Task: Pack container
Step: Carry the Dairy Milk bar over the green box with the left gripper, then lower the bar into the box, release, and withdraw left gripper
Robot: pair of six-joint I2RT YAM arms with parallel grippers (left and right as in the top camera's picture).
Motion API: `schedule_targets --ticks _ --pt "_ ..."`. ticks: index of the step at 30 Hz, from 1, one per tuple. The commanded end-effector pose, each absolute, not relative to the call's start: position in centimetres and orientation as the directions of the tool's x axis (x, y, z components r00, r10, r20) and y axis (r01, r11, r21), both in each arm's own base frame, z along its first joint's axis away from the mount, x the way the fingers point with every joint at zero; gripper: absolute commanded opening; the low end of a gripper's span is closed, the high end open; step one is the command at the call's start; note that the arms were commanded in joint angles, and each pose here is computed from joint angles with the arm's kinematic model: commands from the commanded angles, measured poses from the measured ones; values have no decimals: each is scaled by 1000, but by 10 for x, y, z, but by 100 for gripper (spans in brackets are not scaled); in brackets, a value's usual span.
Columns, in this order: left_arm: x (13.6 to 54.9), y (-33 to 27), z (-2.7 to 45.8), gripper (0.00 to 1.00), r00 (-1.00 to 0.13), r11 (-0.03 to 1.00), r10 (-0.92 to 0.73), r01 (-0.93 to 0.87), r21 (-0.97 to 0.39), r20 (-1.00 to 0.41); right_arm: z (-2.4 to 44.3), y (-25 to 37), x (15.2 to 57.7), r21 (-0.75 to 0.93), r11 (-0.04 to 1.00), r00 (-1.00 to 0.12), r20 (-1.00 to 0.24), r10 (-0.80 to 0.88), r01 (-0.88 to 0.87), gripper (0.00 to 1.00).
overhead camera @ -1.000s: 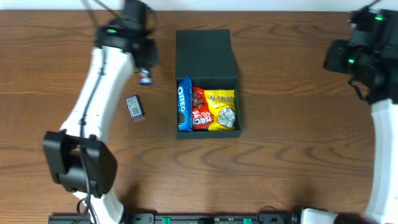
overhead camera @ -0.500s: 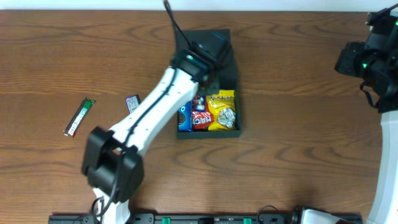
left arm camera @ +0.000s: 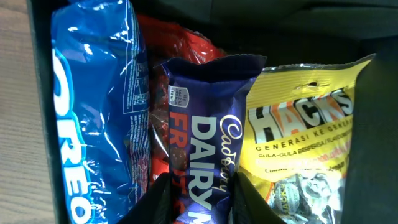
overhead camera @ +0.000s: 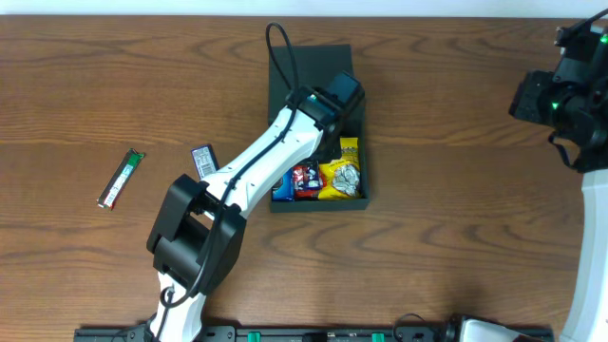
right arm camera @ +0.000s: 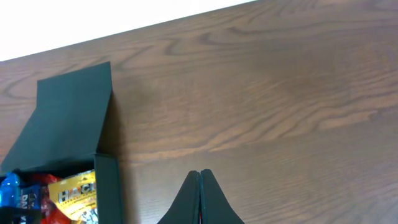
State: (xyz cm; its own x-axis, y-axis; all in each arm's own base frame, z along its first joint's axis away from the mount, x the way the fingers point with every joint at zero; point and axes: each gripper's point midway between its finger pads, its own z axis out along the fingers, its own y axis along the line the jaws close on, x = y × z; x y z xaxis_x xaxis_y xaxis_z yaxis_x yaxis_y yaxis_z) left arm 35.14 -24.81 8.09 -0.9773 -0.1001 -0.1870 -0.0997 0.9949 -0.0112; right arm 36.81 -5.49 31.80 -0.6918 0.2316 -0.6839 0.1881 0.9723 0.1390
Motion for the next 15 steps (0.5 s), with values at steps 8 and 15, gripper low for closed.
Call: schedule_targets --ticks 8,15 --pt "346 -239 66 6 -983 997 -58 -65 32 -175 317 -57 364 126 975 -702 -678 219 183 2" --pt "353 -243 79 35 -978 1000 -22 -25 9 -209 316 -57 362 127 975 -707 -672 221 184 2"
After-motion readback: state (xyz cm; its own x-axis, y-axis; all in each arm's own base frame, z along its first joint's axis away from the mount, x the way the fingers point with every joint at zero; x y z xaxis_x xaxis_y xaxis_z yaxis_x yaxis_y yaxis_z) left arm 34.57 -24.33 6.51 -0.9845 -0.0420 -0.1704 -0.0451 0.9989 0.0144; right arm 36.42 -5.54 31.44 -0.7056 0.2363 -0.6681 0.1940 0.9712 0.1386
